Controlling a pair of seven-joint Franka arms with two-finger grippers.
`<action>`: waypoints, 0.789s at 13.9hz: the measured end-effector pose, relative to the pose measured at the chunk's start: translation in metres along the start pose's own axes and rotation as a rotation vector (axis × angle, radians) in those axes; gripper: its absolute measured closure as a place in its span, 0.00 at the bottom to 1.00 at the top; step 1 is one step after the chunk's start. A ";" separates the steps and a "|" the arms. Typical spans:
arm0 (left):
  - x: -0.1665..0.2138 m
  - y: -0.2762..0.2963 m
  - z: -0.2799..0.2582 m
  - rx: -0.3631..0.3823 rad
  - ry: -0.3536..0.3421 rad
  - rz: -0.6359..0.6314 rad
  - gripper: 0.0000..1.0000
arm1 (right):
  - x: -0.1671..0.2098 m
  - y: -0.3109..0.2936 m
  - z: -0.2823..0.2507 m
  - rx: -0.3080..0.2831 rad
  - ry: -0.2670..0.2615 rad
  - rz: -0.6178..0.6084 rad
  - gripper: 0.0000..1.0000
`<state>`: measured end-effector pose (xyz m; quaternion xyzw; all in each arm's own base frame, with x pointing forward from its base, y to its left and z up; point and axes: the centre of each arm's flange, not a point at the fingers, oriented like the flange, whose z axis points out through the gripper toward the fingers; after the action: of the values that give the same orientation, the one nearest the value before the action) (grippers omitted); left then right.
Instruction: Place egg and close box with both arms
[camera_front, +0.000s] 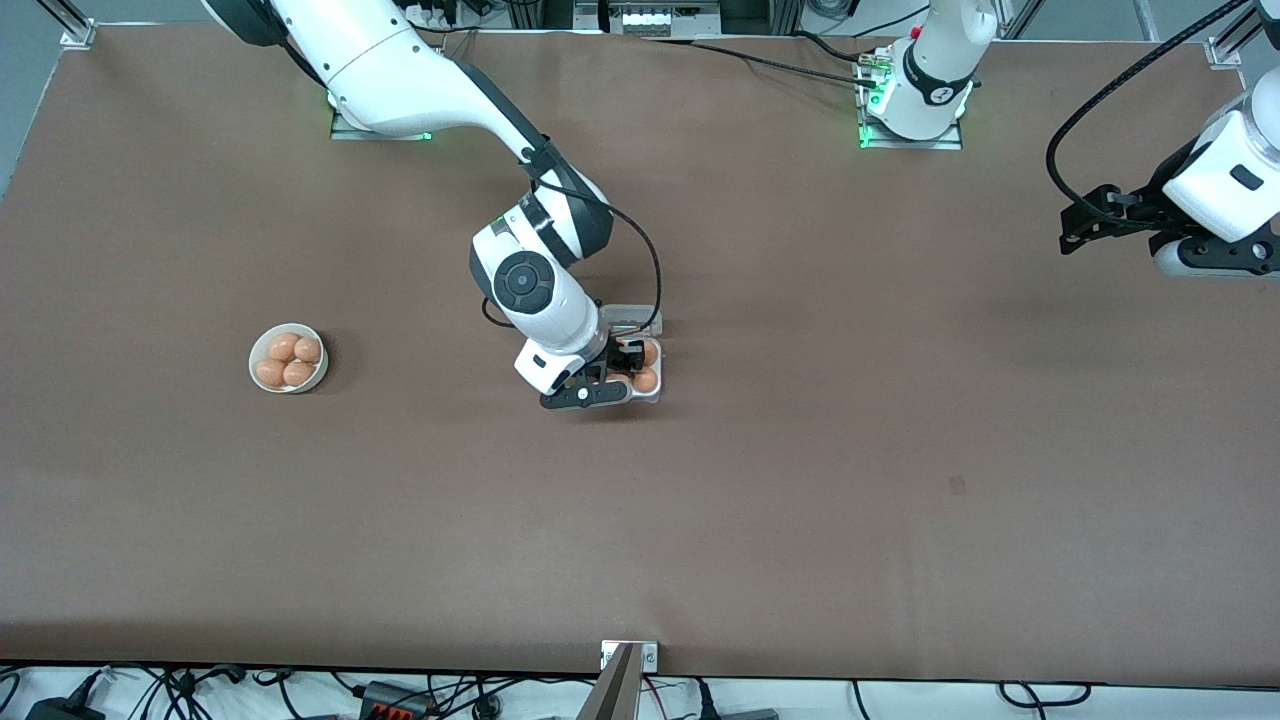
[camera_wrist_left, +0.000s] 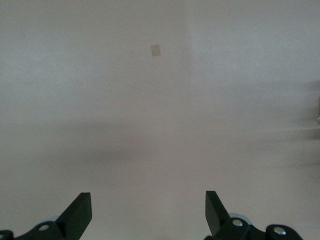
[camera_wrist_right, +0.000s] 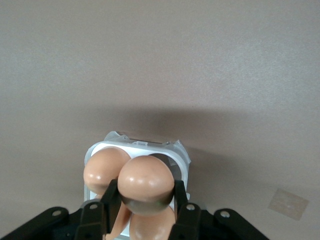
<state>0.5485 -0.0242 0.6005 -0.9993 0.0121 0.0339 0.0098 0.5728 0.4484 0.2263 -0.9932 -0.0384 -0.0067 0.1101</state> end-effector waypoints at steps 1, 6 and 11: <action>0.000 0.000 0.000 0.000 0.000 0.000 0.00 | 0.000 0.000 0.001 -0.001 -0.002 0.003 0.47; 0.000 0.000 0.000 0.000 0.000 0.000 0.00 | 0.004 -0.002 -0.009 0.001 0.005 0.025 0.00; -0.004 0.004 0.003 -0.001 -0.035 0.007 0.00 | 0.028 0.025 -0.105 -0.081 0.002 0.066 0.00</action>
<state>0.5443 -0.0281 0.5978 -0.9985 0.0155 0.0515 0.0095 0.6020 0.4028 0.3236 -0.9975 -0.0054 -0.0054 0.0699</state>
